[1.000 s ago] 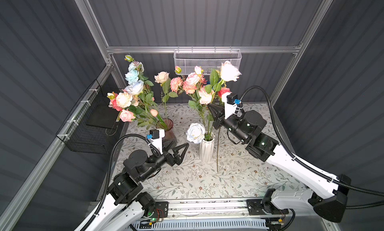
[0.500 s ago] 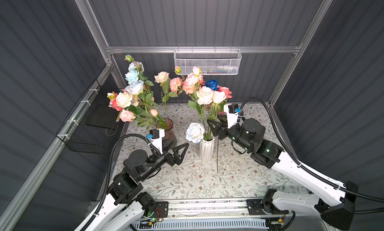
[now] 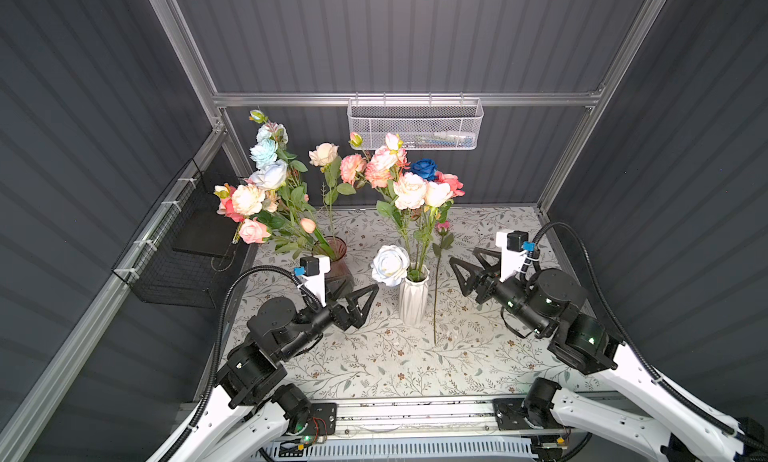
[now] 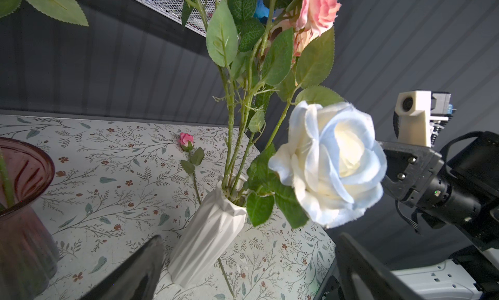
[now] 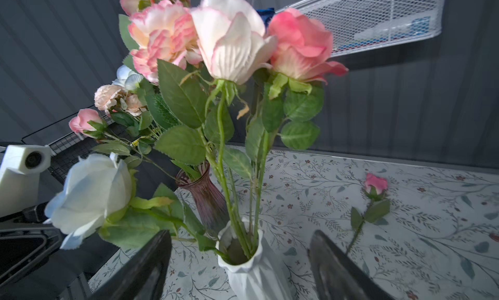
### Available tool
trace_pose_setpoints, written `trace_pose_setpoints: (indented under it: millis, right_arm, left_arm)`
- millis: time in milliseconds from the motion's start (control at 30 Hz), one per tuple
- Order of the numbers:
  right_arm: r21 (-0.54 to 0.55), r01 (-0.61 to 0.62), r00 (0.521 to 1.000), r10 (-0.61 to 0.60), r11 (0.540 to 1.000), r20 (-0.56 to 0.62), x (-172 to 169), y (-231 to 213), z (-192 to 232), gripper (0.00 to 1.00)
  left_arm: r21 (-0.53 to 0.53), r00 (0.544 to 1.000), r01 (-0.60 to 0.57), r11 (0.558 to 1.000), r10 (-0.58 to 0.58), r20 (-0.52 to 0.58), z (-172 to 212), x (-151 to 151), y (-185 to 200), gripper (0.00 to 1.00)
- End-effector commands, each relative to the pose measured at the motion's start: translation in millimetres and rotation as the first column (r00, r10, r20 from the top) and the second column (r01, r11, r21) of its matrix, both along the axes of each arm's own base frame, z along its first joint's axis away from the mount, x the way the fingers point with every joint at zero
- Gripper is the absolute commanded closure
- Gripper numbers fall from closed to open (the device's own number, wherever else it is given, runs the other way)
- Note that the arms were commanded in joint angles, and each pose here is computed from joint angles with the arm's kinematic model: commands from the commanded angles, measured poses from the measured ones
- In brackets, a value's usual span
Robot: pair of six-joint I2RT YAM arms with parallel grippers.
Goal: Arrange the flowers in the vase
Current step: 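Move the right gripper back toward the last loose pink rose stem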
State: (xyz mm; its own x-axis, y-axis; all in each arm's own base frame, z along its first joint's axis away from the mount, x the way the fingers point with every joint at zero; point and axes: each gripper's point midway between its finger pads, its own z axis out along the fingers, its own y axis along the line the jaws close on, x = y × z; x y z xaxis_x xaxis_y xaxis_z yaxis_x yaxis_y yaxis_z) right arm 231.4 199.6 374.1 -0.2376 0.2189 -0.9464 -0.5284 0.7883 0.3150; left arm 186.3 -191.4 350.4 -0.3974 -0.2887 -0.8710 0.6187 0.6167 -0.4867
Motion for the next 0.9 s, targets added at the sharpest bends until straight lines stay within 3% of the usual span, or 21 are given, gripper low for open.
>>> trace_pose_setpoints:
  millis: [0, 167, 400, 867]
  right_arm:
    - [-0.072, 0.093, 0.988, -0.1, 0.993, -0.115, 13, -17, -44, 0.19]
    - [-0.12, 0.163, 0.933, -0.192, 0.979, -0.305, 44, -32, -104, 0.21]
    - [-0.195, 0.158, 0.779, -0.244, 0.968, -0.578, 105, -37, -198, 0.27]
    - [-0.392, 0.179, 0.594, -0.417, 0.902, -0.688, 216, -24, -297, 0.46]
  left_arm:
    - [-0.014, 0.999, -0.012, 1.0, 0.013, 0.048, 15, -3, 6, 0.0]
    - [-0.013, 0.994, -0.107, 0.994, 0.107, 0.015, 5, 3, 22, 0.0]
    - [-0.011, 0.993, -0.121, 0.993, 0.121, 0.007, 1, 0, 28, 0.0]
    - [-0.007, 0.995, -0.101, 0.995, 0.101, -0.002, -2, -2, 26, 0.0]
